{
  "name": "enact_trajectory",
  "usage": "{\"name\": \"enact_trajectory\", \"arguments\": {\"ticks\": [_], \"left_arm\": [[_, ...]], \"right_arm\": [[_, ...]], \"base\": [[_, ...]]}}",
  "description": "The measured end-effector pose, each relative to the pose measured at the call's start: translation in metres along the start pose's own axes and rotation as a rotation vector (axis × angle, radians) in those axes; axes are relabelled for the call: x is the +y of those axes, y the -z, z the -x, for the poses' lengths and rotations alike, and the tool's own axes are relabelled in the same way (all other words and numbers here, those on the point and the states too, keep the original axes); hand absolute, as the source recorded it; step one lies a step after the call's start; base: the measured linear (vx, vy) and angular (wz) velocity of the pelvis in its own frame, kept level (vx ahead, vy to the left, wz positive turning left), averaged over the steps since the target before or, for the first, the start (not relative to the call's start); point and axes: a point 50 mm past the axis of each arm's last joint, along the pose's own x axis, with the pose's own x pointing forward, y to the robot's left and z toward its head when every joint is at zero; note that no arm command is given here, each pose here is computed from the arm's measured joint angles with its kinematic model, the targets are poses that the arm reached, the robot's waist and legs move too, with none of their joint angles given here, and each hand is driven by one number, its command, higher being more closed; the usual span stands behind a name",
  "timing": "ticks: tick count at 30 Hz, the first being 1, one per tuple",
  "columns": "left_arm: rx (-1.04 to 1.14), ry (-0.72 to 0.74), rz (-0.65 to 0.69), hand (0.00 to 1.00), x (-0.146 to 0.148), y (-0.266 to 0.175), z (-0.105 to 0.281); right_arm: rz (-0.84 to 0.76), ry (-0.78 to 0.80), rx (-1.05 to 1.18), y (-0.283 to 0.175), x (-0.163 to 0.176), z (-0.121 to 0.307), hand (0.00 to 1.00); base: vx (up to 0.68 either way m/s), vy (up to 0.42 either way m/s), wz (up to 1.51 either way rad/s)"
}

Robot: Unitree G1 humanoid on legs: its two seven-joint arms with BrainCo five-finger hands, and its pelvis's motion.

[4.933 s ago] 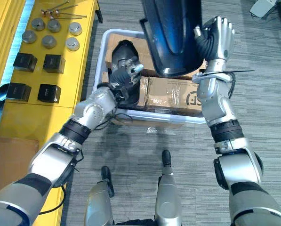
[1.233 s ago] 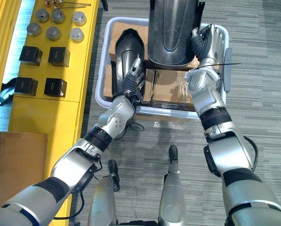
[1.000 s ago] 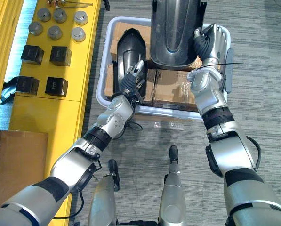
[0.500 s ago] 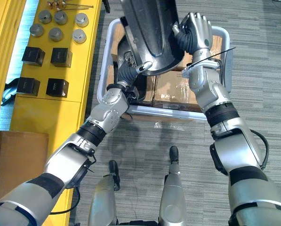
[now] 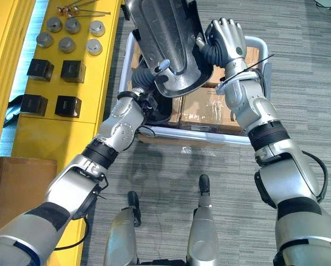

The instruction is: Walk over and take plastic housings, then place them on the shelf

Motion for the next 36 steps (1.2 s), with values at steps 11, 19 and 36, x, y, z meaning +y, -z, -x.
{"name": "enact_trajectory", "arguments": {"ticks": [11, 19, 36], "left_arm": [[0.026, -0.124, -0.103, 1.0, 0.011, 0.002, 0.001], [-0.096, -0.067, -0.066, 1.0, 0.006, 0.002, 0.015], [-0.095, -0.349, 0.191, 1.0, 0.028, 0.063, 0.093]], "right_arm": [[-0.097, 0.143, -0.147, -0.029, 0.0, 0.019, 1.0], [-0.224, 0.265, -0.158, -0.043, -0.002, 0.041, 1.0], [-0.539, 0.127, -0.012, -0.077, 0.054, 0.135, 0.0]], "base": [[0.02, 0.012, -0.01], [0.01, 0.007, -0.01], [0.05, 0.017, -0.02]]}}
